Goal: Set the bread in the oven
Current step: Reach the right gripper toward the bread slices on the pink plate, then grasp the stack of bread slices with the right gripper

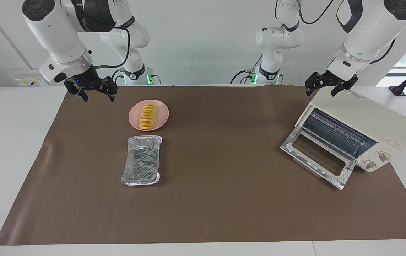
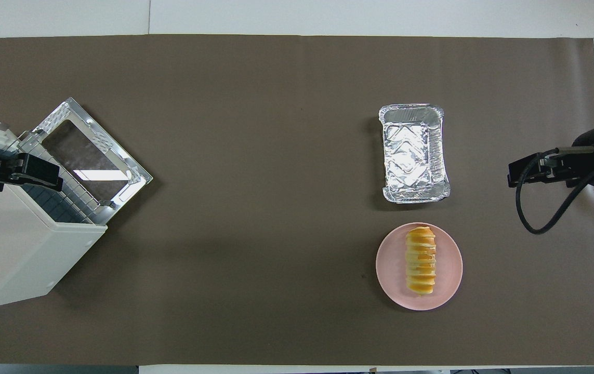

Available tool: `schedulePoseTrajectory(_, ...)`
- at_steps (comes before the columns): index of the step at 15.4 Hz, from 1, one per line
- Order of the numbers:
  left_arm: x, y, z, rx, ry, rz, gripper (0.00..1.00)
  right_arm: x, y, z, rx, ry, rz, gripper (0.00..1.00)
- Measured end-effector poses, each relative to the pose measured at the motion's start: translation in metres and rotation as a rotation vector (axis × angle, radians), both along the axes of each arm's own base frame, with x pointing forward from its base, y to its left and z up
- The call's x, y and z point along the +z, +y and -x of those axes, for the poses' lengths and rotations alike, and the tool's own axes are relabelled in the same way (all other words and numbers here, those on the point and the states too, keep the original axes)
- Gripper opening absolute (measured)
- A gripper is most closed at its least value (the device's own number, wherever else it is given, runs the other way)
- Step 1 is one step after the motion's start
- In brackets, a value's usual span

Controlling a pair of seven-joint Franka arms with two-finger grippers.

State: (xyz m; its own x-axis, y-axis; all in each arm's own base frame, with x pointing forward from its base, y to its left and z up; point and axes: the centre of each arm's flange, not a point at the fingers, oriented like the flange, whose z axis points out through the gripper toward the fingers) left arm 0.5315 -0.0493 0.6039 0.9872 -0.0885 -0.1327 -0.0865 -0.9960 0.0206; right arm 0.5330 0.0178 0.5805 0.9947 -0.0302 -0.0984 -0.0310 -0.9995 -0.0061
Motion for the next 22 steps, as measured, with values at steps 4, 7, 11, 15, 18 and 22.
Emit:
schedulePoseTrajectory(4,0.0,0.0,0.0,0.0,0.0,0.0,1.0,0.0,0.0,0.0,0.0,0.0,0.0,1.0)
schedulePoseTrajectory(7,0.0,0.0,0.0,0.0,0.0,0.0,1.0,-0.001,0.0,0.0,0.0,0.002,0.0,1.0)
schedulePoseTrajectory(11,0.0,0.0,0.0,0.0,0.0,0.0,1.0,-0.011,0.005,0.003,0.008,0.015,0.002,1.0)
schedulePoseTrajectory(15,0.0,0.0,0.0,0.0,0.0,0.0,1.0,-0.046,0.044,0.017,-0.046,-0.006,0.02,1.0)
schedulePoseTrajectory(18,0.0,0.0,0.0,0.0,0.0,0.0,1.0,-0.086,0.078,0.033,-0.095,0.018,0.04,1.0)
schedulePoseTrajectory(22,0.0,0.0,0.0,0.0,0.0,0.0,1.0,-0.141,0.087,0.047,-0.134,0.023,0.032,1.0)
